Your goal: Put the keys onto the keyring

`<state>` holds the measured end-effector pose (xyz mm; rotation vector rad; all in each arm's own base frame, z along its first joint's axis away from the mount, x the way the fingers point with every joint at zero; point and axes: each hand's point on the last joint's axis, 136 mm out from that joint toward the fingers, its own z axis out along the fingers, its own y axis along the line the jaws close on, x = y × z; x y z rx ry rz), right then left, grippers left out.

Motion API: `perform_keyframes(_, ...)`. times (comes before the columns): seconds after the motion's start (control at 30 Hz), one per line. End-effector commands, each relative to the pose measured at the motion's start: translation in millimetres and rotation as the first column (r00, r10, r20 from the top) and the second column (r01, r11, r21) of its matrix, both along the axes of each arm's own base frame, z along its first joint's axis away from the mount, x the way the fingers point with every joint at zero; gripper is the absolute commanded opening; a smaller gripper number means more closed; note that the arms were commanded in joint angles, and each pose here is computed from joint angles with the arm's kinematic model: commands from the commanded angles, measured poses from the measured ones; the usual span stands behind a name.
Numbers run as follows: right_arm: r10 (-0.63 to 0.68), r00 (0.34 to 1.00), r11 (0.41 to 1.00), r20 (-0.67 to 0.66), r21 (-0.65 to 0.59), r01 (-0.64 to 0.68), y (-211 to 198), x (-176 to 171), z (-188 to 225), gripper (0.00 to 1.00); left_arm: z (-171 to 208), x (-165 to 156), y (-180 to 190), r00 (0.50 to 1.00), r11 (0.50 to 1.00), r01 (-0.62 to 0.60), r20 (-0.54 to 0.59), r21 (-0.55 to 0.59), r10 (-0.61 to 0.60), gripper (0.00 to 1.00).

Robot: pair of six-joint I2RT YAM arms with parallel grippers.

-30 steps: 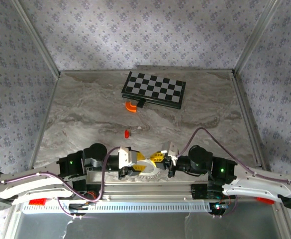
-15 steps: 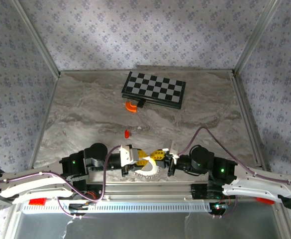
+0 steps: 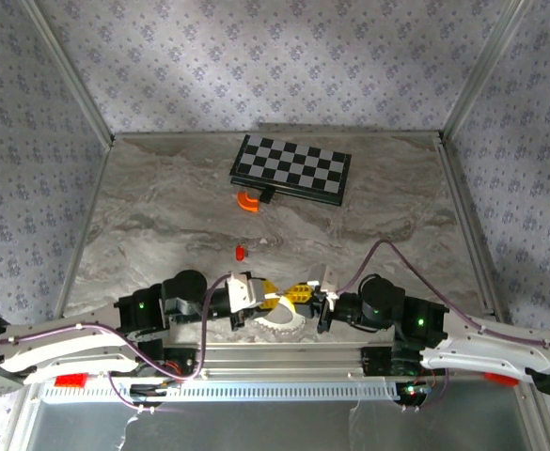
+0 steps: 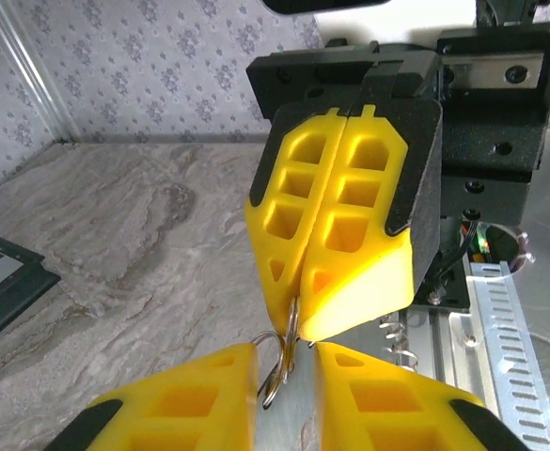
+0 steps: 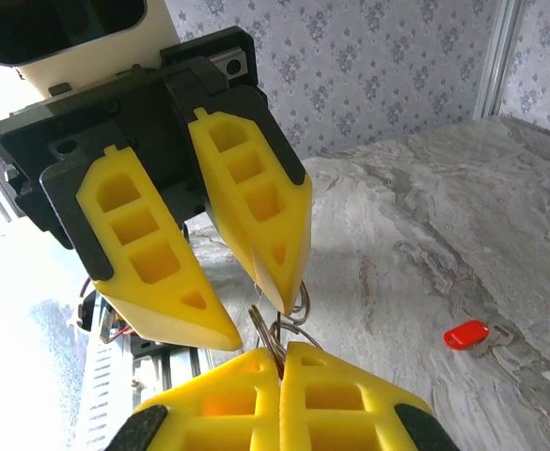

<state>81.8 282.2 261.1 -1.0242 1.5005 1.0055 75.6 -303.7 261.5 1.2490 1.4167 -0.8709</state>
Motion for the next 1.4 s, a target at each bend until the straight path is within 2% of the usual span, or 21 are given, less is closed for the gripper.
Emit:
perform_keyframes(0.0,0.005,1.000,0.997,0.018,0.079,-0.007,-1.1,-2.1,21.1,0.00,11.9,-0.3,-2.3,1.000,1.000,0.006,0.022,-0.015,-0.006,0.19)
perform_keyframes(0.17,0.001,1.000,0.998,0.015,0.068,-0.002,-1.3,-1.3,18.4,0.00,15.2,-2.0,-1.5,1.000,1.000,0.015,0.022,-0.024,-0.014,0.11)
perform_keyframes(0.4,-0.006,1.000,0.998,0.012,0.059,0.006,-0.7,0.1,16.1,0.00,14.7,-5.1,-2.8,0.999,0.999,0.033,0.018,-0.019,-0.033,0.07)
perform_keyframes(0.47,-0.009,1.000,0.999,0.007,0.045,0.009,0.5,0.8,13.8,0.00,14.3,-6.0,-4.3,0.999,0.999,0.041,0.018,-0.014,-0.041,0.00)
perform_keyframes(0.7,-0.021,1.000,0.999,-0.003,-0.036,0.021,3.0,1.8,4.9,0.00,12.8,-6.9,-2.6,0.999,0.999,0.046,0.019,0.014,-0.046,0.00)
perform_keyframes(1.13,0.078,0.997,0.980,-0.025,-0.181,-0.081,-4.2,-25.2,-6.6,0.34,-3.5,-11.7,7.0,0.997,0.982,0.071,0.000,0.177,-0.072,0.00)
perform_keyframes(1.37,0.072,0.997,0.974,-0.020,-0.215,-0.074,-6.3,-24.9,-10.4,0.36,-7.3,-16.1,13.3,0.995,0.965,0.095,-0.019,0.244,-0.093,0.00)
